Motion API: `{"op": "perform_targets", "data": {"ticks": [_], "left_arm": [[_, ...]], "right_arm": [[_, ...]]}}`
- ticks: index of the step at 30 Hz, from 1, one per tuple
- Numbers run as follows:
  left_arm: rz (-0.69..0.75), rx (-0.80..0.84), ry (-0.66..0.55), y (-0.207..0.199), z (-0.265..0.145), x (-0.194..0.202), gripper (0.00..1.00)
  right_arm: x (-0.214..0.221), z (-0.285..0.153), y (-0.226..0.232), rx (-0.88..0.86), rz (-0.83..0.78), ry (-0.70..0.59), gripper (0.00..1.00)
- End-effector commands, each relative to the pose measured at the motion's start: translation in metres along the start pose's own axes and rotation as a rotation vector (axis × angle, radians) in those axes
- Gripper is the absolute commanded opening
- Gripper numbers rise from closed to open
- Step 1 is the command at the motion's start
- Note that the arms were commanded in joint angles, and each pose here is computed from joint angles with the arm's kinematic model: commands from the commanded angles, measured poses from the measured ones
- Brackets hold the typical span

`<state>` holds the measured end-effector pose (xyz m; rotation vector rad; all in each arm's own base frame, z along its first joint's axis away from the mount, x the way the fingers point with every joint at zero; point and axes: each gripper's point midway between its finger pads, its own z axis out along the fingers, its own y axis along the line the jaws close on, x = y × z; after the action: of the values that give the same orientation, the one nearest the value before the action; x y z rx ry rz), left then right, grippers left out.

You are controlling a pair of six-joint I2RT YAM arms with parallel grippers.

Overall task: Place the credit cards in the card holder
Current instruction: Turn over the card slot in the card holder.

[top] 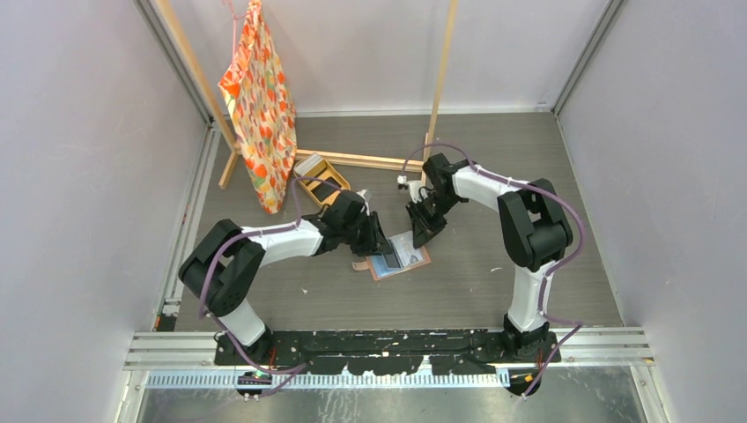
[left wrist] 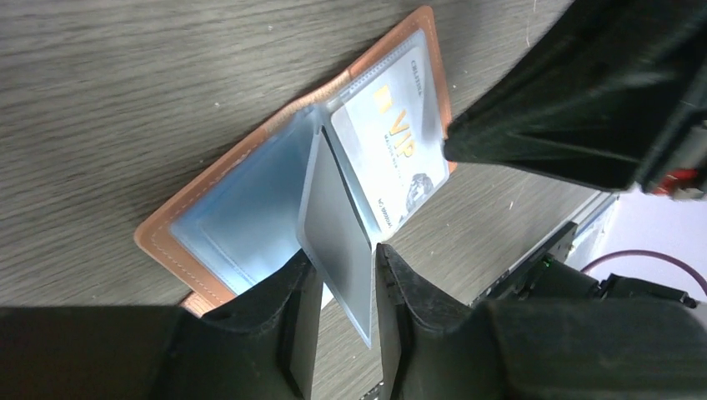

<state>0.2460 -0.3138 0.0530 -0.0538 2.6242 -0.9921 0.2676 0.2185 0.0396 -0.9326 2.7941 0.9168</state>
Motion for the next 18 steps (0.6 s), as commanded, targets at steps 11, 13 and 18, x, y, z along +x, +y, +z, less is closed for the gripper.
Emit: {"op": "perform_targets", "data": {"ticks": [11, 13, 18], "left_arm": [[-0.002, 0.253, 0.021, -0.063, 0.006, -0.014, 0.44], [-0.003, 0.264, 0.027, -0.065, 0.012, -0.013, 0.45], [-0.011, 0.298, 0.032, -0.068, 0.026, -0.015, 0.45]], "right_arm": [[-0.004, -0.007, -0.018, 0.043, 0.060, -0.017, 0.15], [-0.003, -0.006, -0.019, 0.043, 0.065, -0.015, 0.15], [-0.006, -0.015, -0.021, 0.023, 0.086, -0.043, 0.15]]}}
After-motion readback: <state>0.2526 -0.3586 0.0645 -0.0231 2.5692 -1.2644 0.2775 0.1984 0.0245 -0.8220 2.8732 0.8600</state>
